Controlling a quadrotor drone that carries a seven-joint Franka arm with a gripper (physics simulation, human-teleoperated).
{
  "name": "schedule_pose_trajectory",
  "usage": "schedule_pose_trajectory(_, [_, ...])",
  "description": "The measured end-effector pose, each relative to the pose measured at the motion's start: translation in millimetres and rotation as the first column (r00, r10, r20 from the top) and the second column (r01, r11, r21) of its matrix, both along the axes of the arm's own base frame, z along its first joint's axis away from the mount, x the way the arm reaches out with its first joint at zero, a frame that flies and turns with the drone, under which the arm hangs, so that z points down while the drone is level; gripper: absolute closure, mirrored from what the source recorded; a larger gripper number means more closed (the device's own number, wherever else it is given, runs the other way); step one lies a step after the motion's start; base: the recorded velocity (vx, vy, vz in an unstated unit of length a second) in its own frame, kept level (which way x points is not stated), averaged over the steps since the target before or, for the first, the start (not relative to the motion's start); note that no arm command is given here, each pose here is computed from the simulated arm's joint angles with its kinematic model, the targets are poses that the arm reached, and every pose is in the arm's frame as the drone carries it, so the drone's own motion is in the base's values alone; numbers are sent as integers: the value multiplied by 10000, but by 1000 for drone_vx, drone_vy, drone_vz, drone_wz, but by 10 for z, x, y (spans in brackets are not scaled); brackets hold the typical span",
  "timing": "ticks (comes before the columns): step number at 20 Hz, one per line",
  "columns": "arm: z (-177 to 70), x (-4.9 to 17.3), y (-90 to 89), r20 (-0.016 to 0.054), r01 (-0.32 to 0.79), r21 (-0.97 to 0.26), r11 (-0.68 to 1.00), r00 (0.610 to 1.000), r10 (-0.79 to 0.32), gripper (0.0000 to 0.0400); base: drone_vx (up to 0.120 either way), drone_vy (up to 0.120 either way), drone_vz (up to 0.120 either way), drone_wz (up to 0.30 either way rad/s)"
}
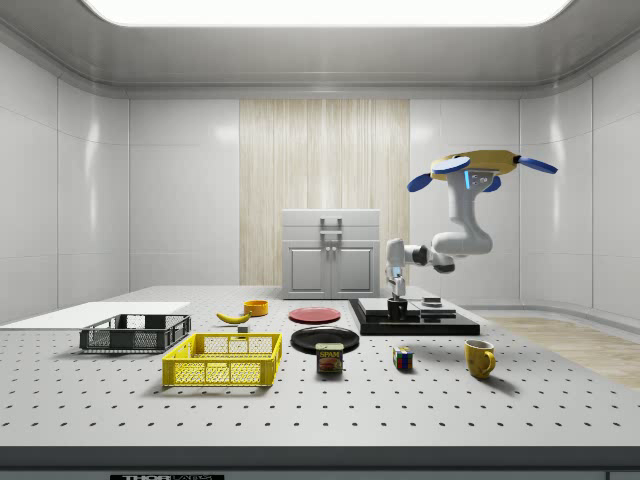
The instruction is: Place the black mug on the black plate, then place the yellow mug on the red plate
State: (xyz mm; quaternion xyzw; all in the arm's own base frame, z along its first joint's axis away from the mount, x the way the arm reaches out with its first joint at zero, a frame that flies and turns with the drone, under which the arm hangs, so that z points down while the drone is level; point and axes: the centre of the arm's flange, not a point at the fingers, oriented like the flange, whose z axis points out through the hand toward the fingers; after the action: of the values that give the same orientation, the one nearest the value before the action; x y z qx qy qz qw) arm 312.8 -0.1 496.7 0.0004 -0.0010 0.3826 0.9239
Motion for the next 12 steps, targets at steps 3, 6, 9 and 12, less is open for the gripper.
schedule_pose_trajectory(3, [0,0,0,0,0,0,10000,10000,0,290,120,0,0,0])
schedule_pose_trajectory(6, [0,0,0,0,-1,0,10000,10000,1,290,120,0,0,0])
schedule_pose_trajectory(9, [0,0,0,0,-1,0,10000,10000,1,290,120,0,0,0])
schedule_pose_trajectory(12, [0,0,0,0,-1,0,10000,10000,1,290,120,0,0,0])
